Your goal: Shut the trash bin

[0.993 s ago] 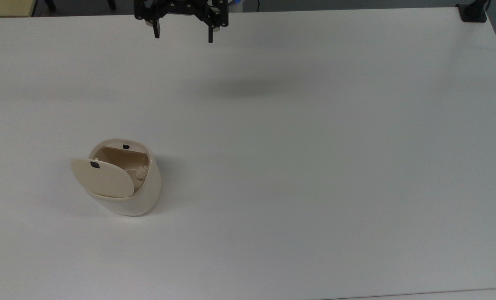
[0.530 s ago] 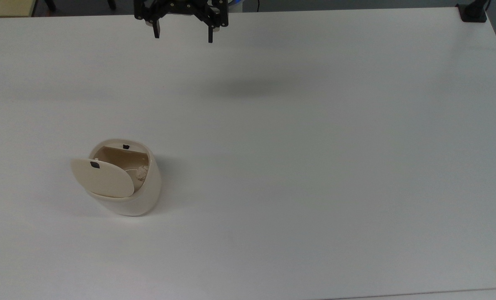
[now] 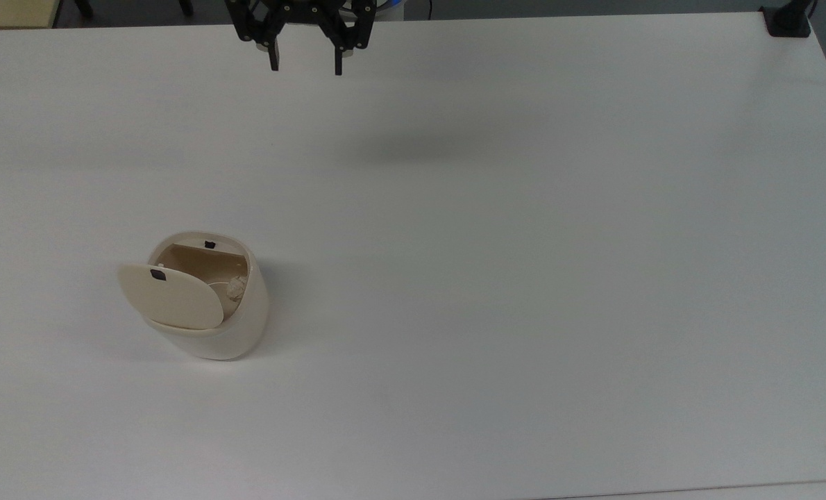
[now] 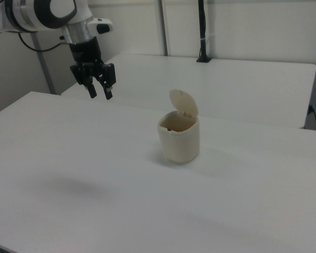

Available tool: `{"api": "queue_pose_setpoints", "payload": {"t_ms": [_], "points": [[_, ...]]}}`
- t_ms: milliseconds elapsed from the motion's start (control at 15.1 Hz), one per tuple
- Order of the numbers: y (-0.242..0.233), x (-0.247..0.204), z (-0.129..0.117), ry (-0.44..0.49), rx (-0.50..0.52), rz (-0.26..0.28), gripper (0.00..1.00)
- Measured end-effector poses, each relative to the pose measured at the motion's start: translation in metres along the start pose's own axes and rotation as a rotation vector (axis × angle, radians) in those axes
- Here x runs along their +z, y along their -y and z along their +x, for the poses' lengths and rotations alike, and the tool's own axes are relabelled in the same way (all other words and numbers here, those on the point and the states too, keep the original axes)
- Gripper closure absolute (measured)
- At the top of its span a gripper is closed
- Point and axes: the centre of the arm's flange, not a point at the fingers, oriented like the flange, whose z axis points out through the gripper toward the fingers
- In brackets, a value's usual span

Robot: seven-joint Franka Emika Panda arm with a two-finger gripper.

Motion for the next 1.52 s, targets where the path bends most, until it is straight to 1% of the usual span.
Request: {"api": "queue_pose_setpoints", "payload": {"t_ms": [132,199,397,728,861,1126,1523], "points": [[0.0,0.0,0.0,0.0,-0.008,0.0,0.59],[0.0,0.0,0.0,0.0,-0.011,0.0,0.67],[0.0,0.0,0.0,0.0,-0.012,0.0,0.98],[-0.002,0.0,0.0,0.0,-0.01,0.0,0.99],[-0.005,0.0,0.002,-0.016,-0.003,-0.001,0.99],[-0.031,0.006,0.026,-0.146,0.04,-0.011,0.99],[-0.07,0.015,0.065,-0.404,0.099,-0.041,0.99]]}}
